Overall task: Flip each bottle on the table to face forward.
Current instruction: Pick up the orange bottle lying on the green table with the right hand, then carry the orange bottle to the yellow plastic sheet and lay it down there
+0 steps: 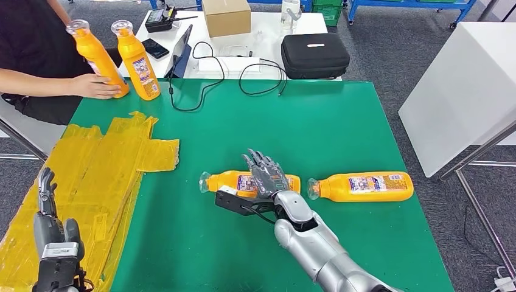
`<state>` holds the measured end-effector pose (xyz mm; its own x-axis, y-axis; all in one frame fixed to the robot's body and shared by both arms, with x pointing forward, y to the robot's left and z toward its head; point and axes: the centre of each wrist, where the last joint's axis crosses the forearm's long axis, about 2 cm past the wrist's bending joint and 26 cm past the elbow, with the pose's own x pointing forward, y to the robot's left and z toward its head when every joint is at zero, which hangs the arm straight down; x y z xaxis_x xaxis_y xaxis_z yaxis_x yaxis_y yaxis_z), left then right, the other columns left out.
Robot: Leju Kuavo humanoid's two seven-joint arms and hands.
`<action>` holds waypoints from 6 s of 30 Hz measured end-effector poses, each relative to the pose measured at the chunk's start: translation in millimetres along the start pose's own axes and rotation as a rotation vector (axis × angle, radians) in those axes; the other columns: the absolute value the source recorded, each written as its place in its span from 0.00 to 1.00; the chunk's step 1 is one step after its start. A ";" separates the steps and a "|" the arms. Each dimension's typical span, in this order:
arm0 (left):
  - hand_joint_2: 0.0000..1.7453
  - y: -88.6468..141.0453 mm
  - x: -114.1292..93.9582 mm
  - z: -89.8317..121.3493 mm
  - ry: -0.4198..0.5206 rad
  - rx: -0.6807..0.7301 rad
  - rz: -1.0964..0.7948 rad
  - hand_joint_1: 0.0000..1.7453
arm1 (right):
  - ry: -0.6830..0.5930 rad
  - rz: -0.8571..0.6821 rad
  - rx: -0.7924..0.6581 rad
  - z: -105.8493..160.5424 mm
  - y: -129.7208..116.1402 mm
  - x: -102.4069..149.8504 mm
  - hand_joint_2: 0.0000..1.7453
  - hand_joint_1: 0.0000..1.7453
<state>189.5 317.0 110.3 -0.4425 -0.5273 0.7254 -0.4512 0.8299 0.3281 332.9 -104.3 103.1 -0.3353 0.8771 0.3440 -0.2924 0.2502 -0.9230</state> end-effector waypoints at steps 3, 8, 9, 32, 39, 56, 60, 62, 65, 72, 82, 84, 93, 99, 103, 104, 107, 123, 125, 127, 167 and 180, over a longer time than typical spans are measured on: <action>0.00 0.0 0.0 0.0 0.001 0.003 0.006 0.00 | 0.027 0.018 0.024 -0.7 4.1 -2.6 1.00 0.00; 0.00 0.1 -0.1 0.1 0.002 0.004 0.009 0.00 | 0.053 0.033 0.058 -0.6 10.1 -6.4 1.00 0.00; 0.00 0.1 -0.1 0.1 0.002 0.004 0.009 0.00 | 0.055 0.034 0.062 -0.5 10.8 -6.8 1.00 0.00; 0.00 -0.1 -0.4 0.2 0.008 -0.022 0.029 0.00 | 0.235 0.217 0.203 -9.5 14.5 -16.7 1.00 1.00; 0.00 2.2 -1.6 0.3 0.015 -0.020 0.026 0.00 | 0.239 0.243 0.229 -13.8 10.6 -16.5 1.00 1.00; 1.00 4.6 -3.9 3.4 0.076 -0.045 0.275 0.00 | -0.077 -0.175 0.139 0.2 20.9 -3.8 1.00 1.00; 1.00 3.8 0.5 15.6 0.130 -0.097 0.559 0.00 | -0.180 -0.387 0.079 23.7 28.1 16.5 1.00 1.00; 1.00 4.1 3.4 22.5 0.144 -0.110 0.650 0.00 | -0.221 -0.445 0.044 34.4 27.3 23.7 1.00 1.00; 1.00 3.5 8.9 30.1 0.152 -0.101 0.705 0.00 | -0.287 -0.493 -0.007 47.3 22.8 33.6 1.00 1.00; 1.00 -0.6 23.6 36.9 0.159 -0.050 0.708 0.00 | -0.403 -0.529 -0.081 66.8 8.6 58.7 1.00 1.00; 1.00 -9.3 33.1 37.0 0.166 -0.058 0.710 0.00 | -0.486 -0.535 -0.101 75.1 0.9 75.0 1.00 1.00; 1.00 -13.0 35.3 37.3 0.175 -0.064 0.715 0.00 | -0.515 -0.542 -0.097 76.8 0.0 83.3 1.00 1.00; 1.00 -19.5 39.8 38.0 0.174 -0.093 0.744 0.00 | -0.577 -0.558 -0.077 79.6 -0.8 102.3 1.00 1.00; 1.00 -35.5 49.1 34.0 0.158 -0.153 0.782 0.00 | -0.592 -0.577 -0.081 70.4 -11.3 114.1 1.00 1.00; 1.00 -43.1 54.0 32.2 0.151 -0.172 0.805 0.00 | -0.597 -0.581 -0.082 66.6 -14.1 118.6 1.00 1.00; 1.00 -44.0 54.6 32.0 0.150 -0.174 0.808 0.00 | -0.597 -0.581 -0.081 66.1 -14.2 119.2 1.00 1.00; 1.00 -46.2 56.0 31.8 0.148 -0.181 0.815 0.00 | -0.596 -0.581 -0.078 65.0 -13.9 120.1 1.00 1.00; 1.00 -62.4 63.9 28.1 0.147 -0.204 0.833 0.00 | -0.589 -0.602 -0.067 53.9 -19.1 133.0 1.00 1.00; 1.00 -65.3 65.9 27.6 0.144 -0.210 0.842 0.00 | -0.579 -0.604 -0.068 51.7 -19.2 135.1 1.00 1.00; 1.00 -68.3 68.2 26.6 0.137 -0.218 0.855 0.00 | -0.561 -0.602 -0.065 48.2 -19.4 136.5 1.00 1.00; 1.00 -54.9 58.2 44.2 0.169 -0.184 0.810 0.00 | -0.713 -0.409 0.168 48.4 15.5 191.5 1.00 1.00; 1.00 -47.8 56.0 49.4 0.175 -0.172 0.784 0.00 | -0.832 -0.339 0.213 38.1 10.5 183.9 1.00 1.00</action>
<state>148.0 238.8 105.4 -0.4464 0.2415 0.8616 0.0699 0.9694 -0.2355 234.0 44.0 163.3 -0.7131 0.1727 0.6794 -0.6235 0.2869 -0.7273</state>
